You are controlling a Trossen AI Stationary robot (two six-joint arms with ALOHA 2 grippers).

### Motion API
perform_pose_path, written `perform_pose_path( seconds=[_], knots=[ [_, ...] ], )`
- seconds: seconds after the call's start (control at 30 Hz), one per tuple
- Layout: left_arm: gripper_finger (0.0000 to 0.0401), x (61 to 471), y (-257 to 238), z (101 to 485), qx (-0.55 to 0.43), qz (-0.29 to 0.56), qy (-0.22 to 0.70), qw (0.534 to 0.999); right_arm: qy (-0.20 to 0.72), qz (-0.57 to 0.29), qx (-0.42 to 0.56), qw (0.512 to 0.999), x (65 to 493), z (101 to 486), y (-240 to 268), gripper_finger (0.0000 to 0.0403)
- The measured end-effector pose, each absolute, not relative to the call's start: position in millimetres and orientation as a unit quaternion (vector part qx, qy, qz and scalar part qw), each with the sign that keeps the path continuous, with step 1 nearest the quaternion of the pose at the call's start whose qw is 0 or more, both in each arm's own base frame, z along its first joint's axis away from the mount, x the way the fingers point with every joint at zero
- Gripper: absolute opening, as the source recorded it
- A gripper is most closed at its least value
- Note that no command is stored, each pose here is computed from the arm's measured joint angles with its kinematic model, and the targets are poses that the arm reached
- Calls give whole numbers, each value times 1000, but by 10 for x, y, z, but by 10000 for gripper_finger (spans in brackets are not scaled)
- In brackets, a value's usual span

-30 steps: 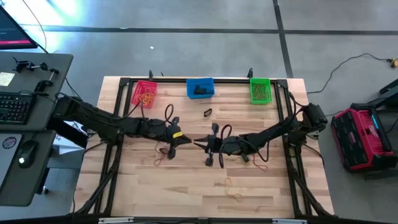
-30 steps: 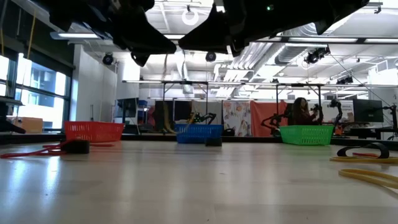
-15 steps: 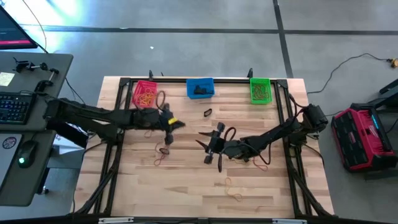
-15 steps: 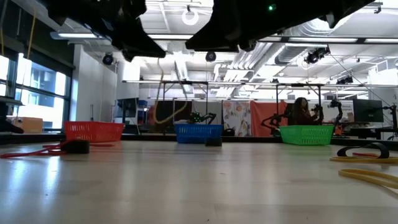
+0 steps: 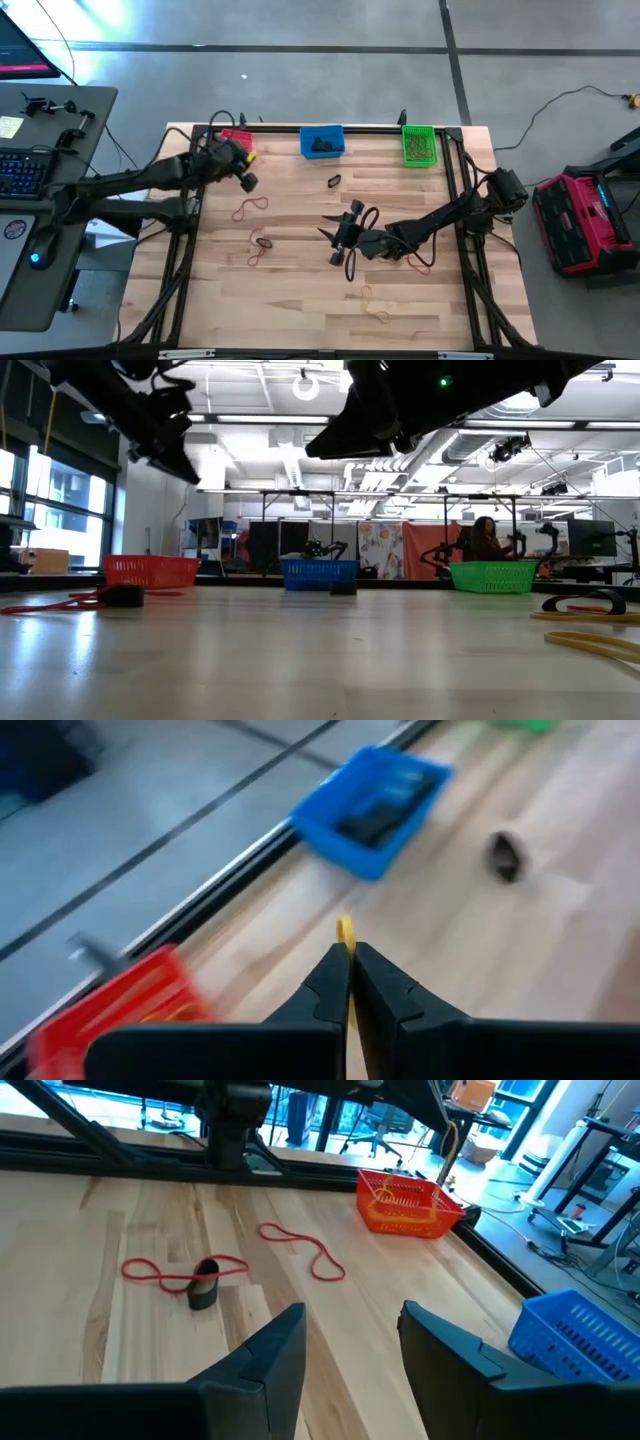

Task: Sort rubber bands into baskets
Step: Put the top yellow rubber band into the red bin

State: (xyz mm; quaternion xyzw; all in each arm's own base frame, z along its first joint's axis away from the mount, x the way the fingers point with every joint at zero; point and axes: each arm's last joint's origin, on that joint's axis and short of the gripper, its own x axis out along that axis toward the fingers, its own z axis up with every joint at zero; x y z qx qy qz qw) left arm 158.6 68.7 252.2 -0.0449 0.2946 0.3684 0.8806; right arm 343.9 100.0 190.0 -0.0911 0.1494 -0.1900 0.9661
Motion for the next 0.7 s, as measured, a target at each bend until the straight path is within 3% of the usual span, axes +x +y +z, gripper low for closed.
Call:
perform_pose_path(
  seconds=[0.3,0.7],
  knots=[
    [0,1355,1033,2515,-62,477,303,823,149,-190,-91,966,3440,1903,996,151],
    [0,1134,1215,2462,-73,536,341,769,152,-189,-88,966,3438,1896,996,151]
  ],
)
